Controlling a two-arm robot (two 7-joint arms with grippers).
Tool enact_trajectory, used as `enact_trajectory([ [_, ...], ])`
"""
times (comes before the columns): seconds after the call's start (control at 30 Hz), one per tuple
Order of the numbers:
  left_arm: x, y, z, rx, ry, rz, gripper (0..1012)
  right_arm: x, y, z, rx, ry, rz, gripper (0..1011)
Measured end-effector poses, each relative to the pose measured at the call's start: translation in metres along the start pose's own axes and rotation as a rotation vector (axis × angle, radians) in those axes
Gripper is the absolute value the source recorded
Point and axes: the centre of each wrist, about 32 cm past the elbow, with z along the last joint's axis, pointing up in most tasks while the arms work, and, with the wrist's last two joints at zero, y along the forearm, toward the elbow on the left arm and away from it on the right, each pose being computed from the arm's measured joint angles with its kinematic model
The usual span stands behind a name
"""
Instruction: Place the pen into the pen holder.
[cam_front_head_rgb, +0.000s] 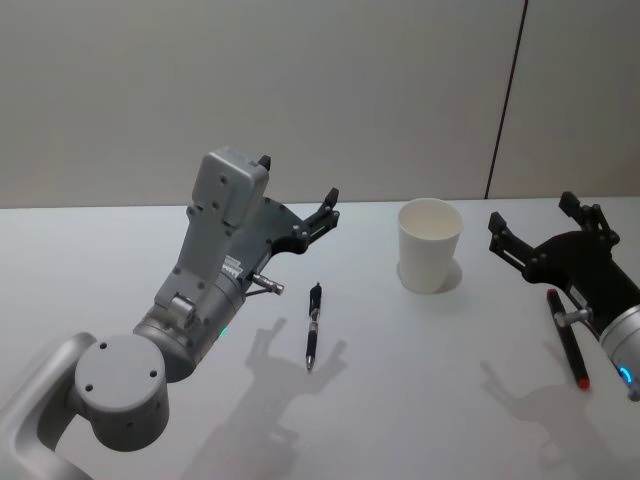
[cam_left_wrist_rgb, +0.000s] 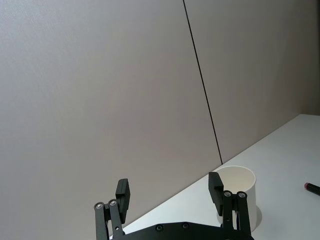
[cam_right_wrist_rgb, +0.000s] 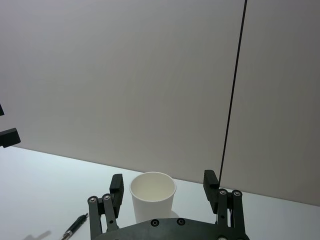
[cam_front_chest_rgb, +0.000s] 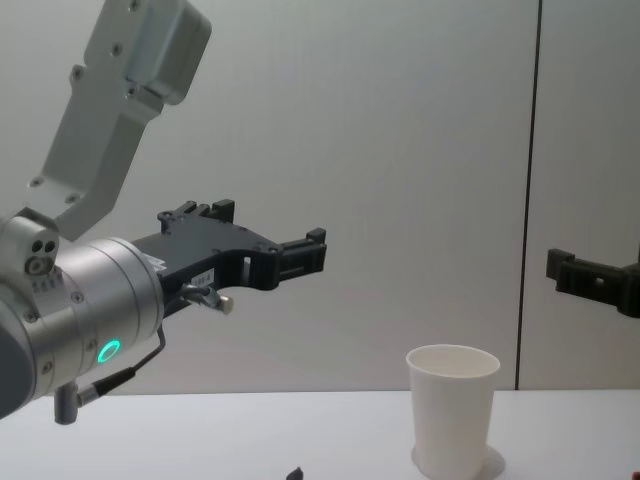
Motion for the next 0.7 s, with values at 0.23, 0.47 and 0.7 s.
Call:
enact_trajectory([
  [0.23,0.0000,0.0000,0.0000,0.000,0.000,0.000,1002,0.0000,0.0000,0.0000,0.000,0.000,0.000,1001],
  [0.47,0.0000,0.0000,0.0000,0.000,0.000,0.000,1003,0.0000,0.0000,0.0000,0.000,0.000,0.000,1001],
  [0.7,0.0000,0.0000,0.0000,0.000,0.000,0.000,1002,0.0000,0.0000,0.0000,0.000,0.000,0.000,1001],
])
